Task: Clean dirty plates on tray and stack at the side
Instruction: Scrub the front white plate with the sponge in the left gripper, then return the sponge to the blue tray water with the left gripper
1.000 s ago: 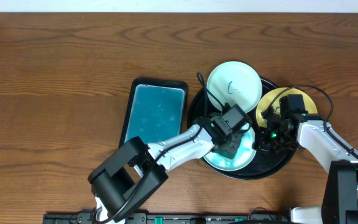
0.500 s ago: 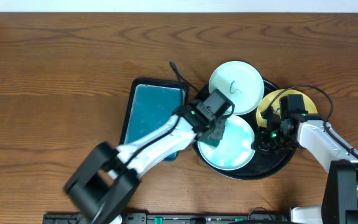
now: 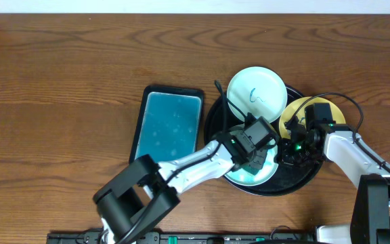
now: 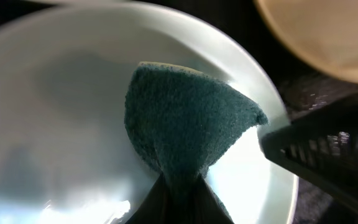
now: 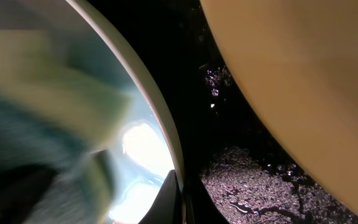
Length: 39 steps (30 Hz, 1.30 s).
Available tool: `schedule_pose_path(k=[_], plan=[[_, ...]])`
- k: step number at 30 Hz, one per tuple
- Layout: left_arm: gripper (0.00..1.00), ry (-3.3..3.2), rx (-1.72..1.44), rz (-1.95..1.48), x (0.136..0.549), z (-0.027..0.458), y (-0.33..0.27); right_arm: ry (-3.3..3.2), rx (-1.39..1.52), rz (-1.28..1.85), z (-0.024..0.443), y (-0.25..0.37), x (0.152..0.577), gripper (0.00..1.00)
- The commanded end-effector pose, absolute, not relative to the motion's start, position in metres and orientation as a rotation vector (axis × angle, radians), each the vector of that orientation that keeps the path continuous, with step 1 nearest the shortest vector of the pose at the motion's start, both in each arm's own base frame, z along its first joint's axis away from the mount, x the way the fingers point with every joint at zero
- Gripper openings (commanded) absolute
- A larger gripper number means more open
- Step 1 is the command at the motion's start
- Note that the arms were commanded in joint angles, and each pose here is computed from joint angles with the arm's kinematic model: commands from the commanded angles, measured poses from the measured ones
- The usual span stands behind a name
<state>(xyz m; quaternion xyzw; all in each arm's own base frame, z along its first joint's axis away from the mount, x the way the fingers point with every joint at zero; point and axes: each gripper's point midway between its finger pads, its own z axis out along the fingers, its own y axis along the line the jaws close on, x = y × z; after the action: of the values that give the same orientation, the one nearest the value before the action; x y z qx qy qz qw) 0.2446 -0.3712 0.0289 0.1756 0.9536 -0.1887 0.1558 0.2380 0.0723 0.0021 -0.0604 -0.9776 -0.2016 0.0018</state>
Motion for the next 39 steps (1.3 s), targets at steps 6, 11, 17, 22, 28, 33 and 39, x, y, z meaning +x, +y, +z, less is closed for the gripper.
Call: schedule_pose_path(k=[6,11,17,22,28,33,39], plan=[[0.07,2.738,0.392,-0.172,0.274,-0.001,-0.320,-3.050,-0.175,-0.607,-0.001,0.072,0.232,0.01],[0.08,2.745,0.335,-0.104,0.291,0.002,-0.294,-3.049,-0.176,-0.607,-0.001,0.072,0.231,0.01],[0.07,2.650,0.373,-0.194,0.293,0.059,-0.298,-3.050,-0.175,-0.606,-0.001,0.072,0.231,0.01],[0.07,2.628,0.310,-0.209,0.291,0.105,-0.270,-3.057,-0.174,-0.608,-0.001,0.072,0.233,0.07],[0.08,2.687,0.199,-0.108,0.312,0.114,-0.202,-3.072,-0.170,-0.614,-0.001,0.072,0.237,0.08],[0.07,2.755,0.243,-0.268,0.327,0.107,-0.172,-3.084,-0.167,-0.618,-0.004,0.072,0.238,0.08],[0.08,2.801,0.152,-0.296,0.333,0.082,-0.130,-3.116,-0.158,-0.629,-0.011,0.073,0.239,0.05]])
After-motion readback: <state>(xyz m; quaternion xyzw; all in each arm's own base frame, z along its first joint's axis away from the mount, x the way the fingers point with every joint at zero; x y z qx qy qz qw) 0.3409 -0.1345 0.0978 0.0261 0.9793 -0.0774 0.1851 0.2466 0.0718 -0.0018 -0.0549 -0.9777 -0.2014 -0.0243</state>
